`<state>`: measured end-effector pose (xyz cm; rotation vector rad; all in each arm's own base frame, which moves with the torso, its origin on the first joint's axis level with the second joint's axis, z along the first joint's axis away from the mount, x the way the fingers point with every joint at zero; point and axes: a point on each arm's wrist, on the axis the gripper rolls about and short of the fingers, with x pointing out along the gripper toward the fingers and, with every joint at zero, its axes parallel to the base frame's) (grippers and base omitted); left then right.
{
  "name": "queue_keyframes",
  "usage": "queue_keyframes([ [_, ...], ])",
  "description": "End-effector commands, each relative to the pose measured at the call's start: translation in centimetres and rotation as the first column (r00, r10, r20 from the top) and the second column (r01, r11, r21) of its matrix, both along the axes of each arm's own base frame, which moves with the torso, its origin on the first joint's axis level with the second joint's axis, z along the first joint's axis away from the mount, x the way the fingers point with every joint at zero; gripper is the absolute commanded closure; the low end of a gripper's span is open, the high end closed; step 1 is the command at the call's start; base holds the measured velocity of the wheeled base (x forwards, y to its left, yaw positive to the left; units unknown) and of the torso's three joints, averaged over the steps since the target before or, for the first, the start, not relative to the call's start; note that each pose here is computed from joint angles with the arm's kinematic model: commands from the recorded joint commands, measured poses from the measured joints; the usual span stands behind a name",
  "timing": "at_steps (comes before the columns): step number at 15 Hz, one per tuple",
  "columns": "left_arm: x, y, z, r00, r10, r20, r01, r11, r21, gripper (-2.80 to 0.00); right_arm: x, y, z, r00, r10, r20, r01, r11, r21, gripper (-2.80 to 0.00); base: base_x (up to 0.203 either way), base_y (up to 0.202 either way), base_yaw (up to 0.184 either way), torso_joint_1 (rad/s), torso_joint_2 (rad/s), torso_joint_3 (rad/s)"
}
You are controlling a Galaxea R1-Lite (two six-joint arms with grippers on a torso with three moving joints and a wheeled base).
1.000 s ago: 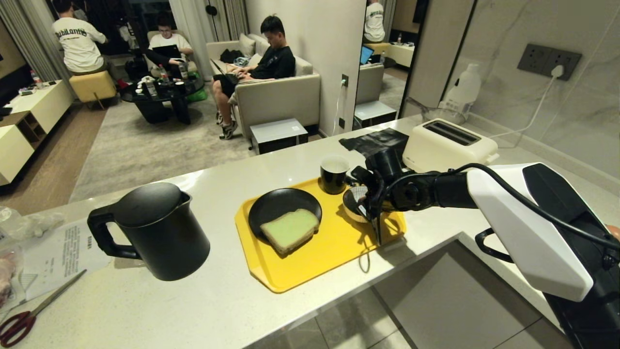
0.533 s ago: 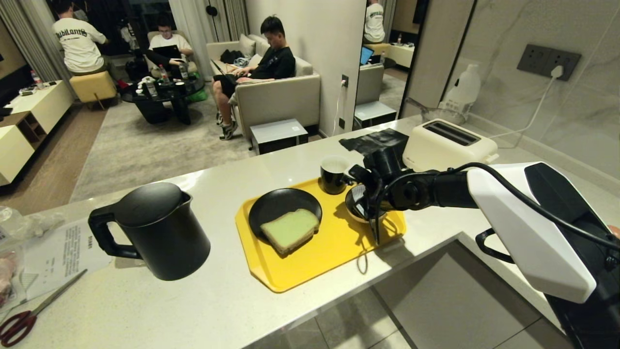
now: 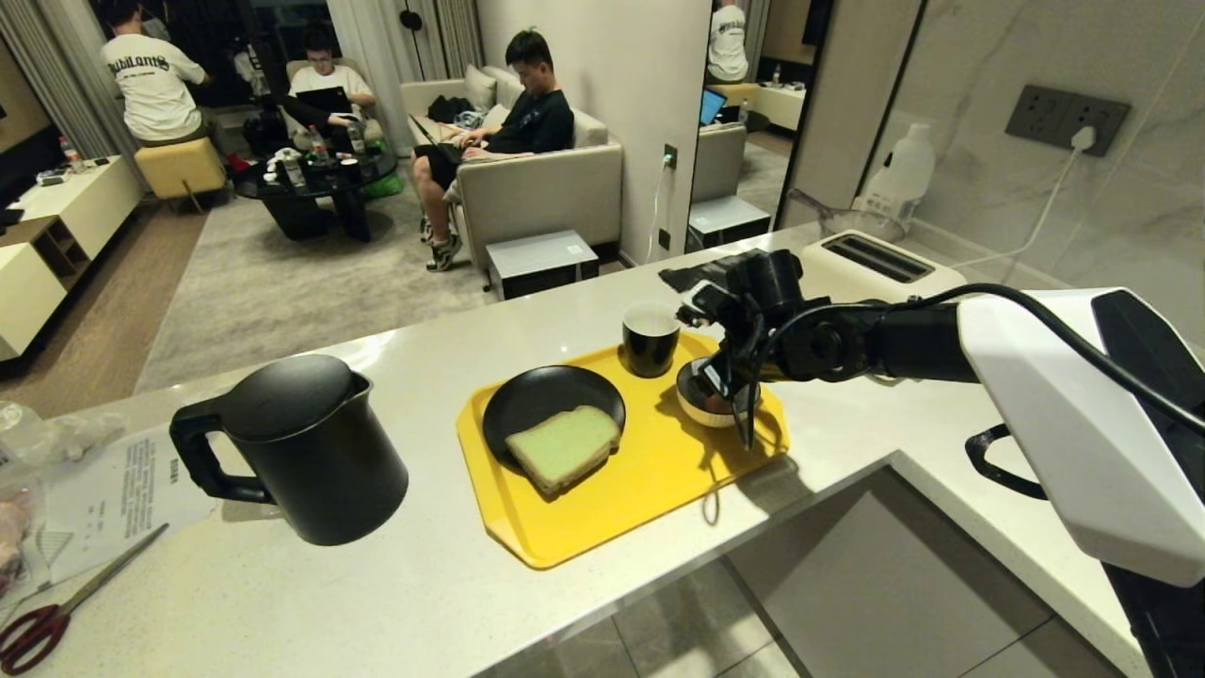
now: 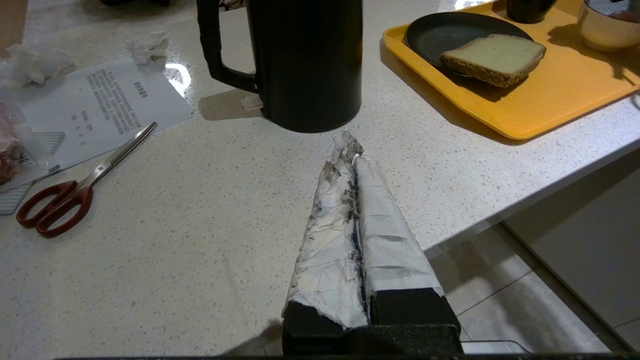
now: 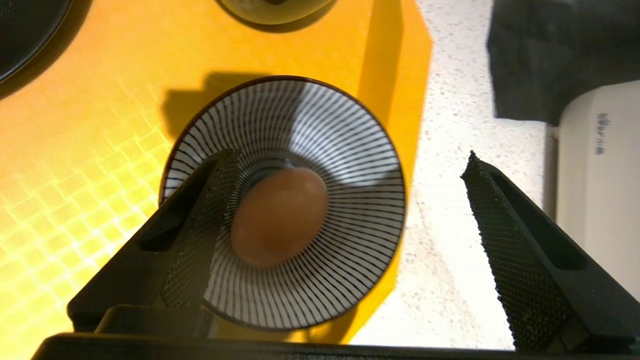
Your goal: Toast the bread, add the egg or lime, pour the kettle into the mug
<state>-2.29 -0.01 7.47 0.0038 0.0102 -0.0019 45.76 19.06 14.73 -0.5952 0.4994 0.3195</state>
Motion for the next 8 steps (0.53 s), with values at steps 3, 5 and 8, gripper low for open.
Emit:
queue_keyframes([
  [3,0.0,0.0,0.0,1.0,0.0,0.003,0.0,1.0,-0.001,0.0,-1.7,-0.7,3.8,0.999,-0.008,0.054,0.006,0.999,0.034,-2.8,0.0,0.0,0.0,0.0,0.0,0.0],
  [5,0.0,0.0,0.0,1.0,0.0,0.003,0.0,1.0,-0.001,0.0,-3.3,-1.5,5.9,0.997,-0.021,0.071,0.017,0.998,0.06,-2.8,0.0,0.0,0.0,0.0,0.0,0.0],
  [8,0.0,0.0,0.0,1.0,0.0,0.003,0.0,1.0,-0.001,0.0,-6.8,-3.8,10.4,0.99,-0.069,0.121,0.054,0.991,0.124,-2.8,0.0,0.0,0.0,0.0,0.0,0.0],
])
